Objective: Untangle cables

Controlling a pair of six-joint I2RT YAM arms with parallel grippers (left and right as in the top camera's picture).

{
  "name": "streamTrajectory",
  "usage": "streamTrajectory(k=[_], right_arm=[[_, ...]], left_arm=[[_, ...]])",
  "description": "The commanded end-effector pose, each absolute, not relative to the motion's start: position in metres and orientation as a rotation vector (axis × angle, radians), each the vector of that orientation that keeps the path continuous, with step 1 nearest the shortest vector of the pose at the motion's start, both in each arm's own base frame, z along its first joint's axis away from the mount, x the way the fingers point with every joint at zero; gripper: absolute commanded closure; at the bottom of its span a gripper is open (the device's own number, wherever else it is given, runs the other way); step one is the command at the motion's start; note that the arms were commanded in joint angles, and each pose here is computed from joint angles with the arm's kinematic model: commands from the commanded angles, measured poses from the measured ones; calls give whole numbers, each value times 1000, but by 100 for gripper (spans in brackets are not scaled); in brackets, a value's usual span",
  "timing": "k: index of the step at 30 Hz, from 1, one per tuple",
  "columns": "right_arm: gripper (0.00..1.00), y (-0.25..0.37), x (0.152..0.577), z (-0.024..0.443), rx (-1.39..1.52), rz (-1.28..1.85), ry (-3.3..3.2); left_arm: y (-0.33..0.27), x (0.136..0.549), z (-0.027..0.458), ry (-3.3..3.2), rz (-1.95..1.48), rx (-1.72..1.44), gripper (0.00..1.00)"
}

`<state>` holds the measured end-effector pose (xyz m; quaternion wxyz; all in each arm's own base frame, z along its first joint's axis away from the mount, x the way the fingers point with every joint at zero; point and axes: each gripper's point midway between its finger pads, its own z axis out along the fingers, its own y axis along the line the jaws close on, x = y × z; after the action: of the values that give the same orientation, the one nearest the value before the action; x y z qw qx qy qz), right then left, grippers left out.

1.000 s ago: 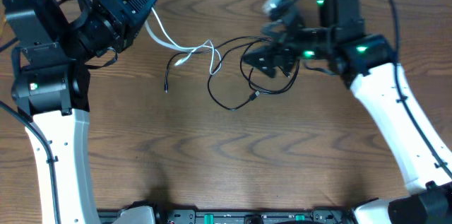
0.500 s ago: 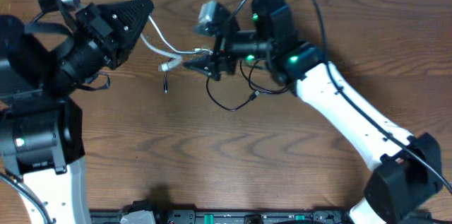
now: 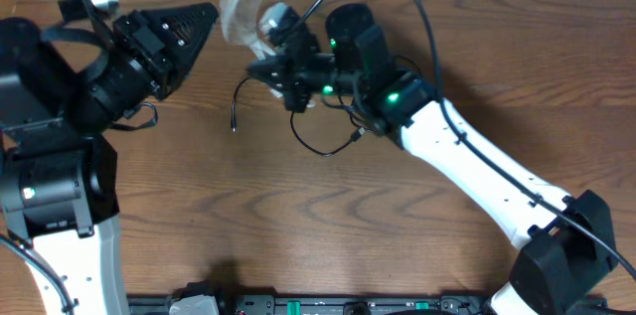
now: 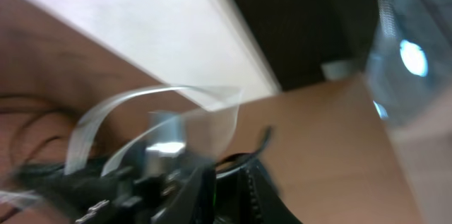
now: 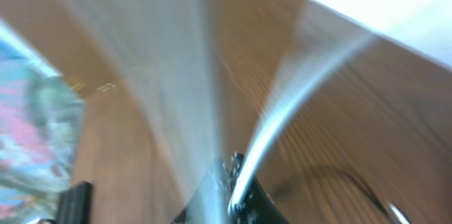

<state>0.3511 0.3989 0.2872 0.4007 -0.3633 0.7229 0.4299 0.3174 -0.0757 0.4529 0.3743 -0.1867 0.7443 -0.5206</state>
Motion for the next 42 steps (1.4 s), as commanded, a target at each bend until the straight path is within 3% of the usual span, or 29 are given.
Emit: streamTrajectory(k=[1,4,12,19,27,33,42], right_arm=[[99,352,380,310,-729,948,1897],[99,313,391,341,-644,888,1900],[99,204,392,486,-353,864,1736],[99,145,386,527,-215,776,1659],[99,56,447,463,11,450,1834],[99,-16,499,407,135,301,1920],[99,-189,569,294,269,-214,1981]], left_arm=[[-46,340,412,1983,-1081,-603,73],[-29,348,373,2080,-966,-758,69],[-26,363,321,2260,-907,-772,69],[-29,367,314,2302,-864,-629,69],[-65,363,313,2354,-823,-316,68],[-84,360,309,2382,-778,-252,68],[-117,351,309,2410,-811,-141,68]])
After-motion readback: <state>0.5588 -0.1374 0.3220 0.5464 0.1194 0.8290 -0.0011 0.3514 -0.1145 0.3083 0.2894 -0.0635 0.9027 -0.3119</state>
